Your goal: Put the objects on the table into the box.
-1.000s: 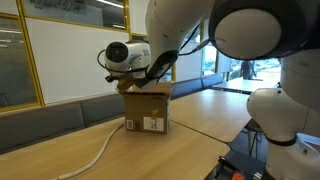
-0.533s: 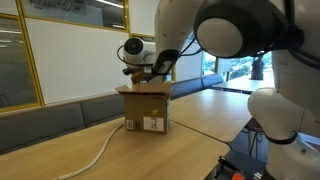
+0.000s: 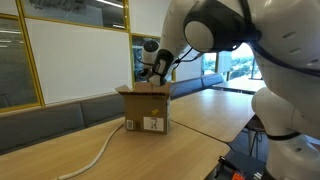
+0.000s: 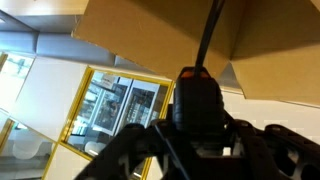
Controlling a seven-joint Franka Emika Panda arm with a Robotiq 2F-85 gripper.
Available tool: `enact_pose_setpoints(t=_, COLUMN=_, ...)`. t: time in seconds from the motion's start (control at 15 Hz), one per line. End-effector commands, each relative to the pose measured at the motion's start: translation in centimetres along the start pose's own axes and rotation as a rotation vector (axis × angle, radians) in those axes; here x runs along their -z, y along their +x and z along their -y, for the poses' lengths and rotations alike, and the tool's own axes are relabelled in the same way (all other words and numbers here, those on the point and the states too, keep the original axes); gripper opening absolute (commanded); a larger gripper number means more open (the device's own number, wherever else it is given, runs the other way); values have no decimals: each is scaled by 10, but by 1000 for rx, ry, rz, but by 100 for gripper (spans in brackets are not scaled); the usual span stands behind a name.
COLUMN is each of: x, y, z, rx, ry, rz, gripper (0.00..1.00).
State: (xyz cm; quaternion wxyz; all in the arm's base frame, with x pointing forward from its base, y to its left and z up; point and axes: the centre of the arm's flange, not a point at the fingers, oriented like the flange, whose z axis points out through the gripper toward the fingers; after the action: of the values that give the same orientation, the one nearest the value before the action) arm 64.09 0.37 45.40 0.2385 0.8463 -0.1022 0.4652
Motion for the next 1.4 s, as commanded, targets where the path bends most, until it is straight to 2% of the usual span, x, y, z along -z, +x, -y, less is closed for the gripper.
enact_pose_setpoints(t=0.0, x=-55, y=9, z=-19, rx=-39, ry=53, rz=72, gripper=16)
enact_pose_setpoints(t=0.33, x=-122, y=-22, z=-33, rx=-71, ry=84, rz=204, gripper=16)
enact_pose_setpoints(t=0.8, x=-182, y=-57, z=-45, rx=-119, ry=119, rz=387, gripper=17)
enact_pose_setpoints(t=0.87, x=-189, y=-60, z=-47, rx=-127, ry=114, rz=411, gripper=62)
enact_pose_setpoints(t=0.93, x=-193, y=-63, z=-49, rx=-136, ry=114, rz=431, gripper=66)
enact_pose_setpoints(t=1.2, x=-205, y=-65, z=-55, rx=-155, ry=109, rz=475, gripper=95)
enact_pose_setpoints(t=1.33, x=-206, y=-64, z=-54, rx=-156, ry=110, rz=485, gripper=100)
